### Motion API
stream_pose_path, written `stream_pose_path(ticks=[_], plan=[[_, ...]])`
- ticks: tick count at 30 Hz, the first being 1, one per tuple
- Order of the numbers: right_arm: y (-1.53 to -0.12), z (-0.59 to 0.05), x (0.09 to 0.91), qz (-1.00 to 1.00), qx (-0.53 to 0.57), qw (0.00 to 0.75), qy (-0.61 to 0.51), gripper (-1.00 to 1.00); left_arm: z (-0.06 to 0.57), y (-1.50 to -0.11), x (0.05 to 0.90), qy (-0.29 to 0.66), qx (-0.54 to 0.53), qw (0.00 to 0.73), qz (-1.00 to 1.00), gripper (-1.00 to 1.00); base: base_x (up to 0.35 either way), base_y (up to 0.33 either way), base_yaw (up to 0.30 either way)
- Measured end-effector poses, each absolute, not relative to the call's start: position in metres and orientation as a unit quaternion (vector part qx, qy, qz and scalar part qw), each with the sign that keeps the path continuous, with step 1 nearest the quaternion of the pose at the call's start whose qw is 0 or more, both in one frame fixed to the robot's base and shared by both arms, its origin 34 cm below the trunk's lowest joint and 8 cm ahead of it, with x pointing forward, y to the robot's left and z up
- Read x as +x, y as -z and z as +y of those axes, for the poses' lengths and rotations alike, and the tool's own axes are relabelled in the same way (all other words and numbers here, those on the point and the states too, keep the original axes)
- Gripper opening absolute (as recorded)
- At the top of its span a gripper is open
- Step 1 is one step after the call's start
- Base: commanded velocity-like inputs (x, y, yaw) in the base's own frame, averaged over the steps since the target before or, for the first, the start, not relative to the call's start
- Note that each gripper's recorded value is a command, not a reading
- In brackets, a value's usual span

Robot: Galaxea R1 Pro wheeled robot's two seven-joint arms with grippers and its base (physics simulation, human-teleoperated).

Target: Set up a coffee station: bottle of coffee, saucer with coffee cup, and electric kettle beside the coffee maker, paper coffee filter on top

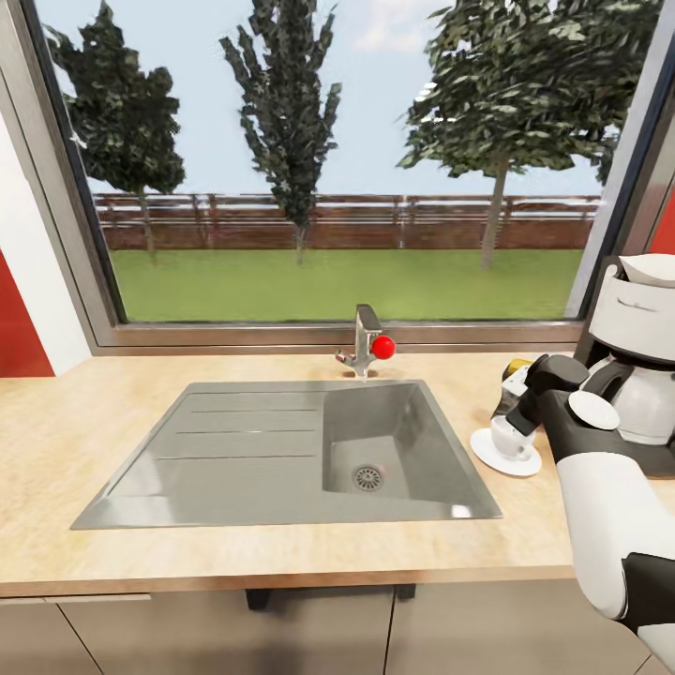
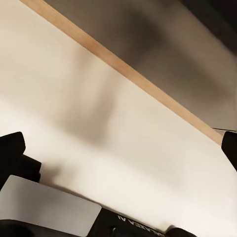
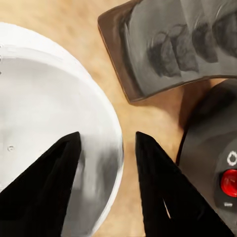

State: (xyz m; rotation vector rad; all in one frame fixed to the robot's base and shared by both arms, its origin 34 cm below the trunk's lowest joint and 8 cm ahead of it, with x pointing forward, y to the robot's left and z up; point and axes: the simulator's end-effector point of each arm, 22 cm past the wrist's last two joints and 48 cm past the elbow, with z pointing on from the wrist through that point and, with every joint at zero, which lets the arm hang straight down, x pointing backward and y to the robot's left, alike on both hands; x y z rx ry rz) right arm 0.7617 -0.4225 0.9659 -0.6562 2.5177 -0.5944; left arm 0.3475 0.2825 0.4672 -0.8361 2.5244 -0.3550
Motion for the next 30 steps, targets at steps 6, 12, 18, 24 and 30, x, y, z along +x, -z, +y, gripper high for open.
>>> stream_pose_path(ticks=[6, 12, 18, 24, 30], plan=[[-0.9658, -0.4224, 0.7617, 0.917, -0.238, 0.234, 0.216, 1.00, 0.2825, -0.4672, 0.3474, 0.129, -0.304, 0.227, 0.916, 1.00, 0.000, 0.000, 0.000], [-0.9658, -0.4224, 0.7617, 0.917, -0.238, 0.234, 0.216, 1.00, 0.2826, -0.4672, 0.3474, 0.129, -0.304, 0.227, 0.916, 1.00, 0.000, 0.000, 0.000], [-0.9658, -0.4224, 0.7617, 0.917, -0.238, 0.234, 0.216, 1.00, 0.2826, -0.4672, 0.3475, 0.129, -0.304, 0.227, 0.916, 1.00, 0.000, 0.000, 0.000], [-0.9655, -0.4225, 0.7616, 0.918, -0.238, 0.234, 0.216, 1.00, 0.2826, -0.4672, 0.3474, 0.129, -0.304, 0.227, 0.916, 1.00, 0.000, 0.000, 0.000], [-0.9742, -0.4224, 0.7621, 0.917, -0.238, 0.234, 0.216, 1.00, 0.2825, -0.4757, 0.3478, 0.129, -0.304, 0.227, 0.916, 1.00, 0.000, 0.000, 0.000]])
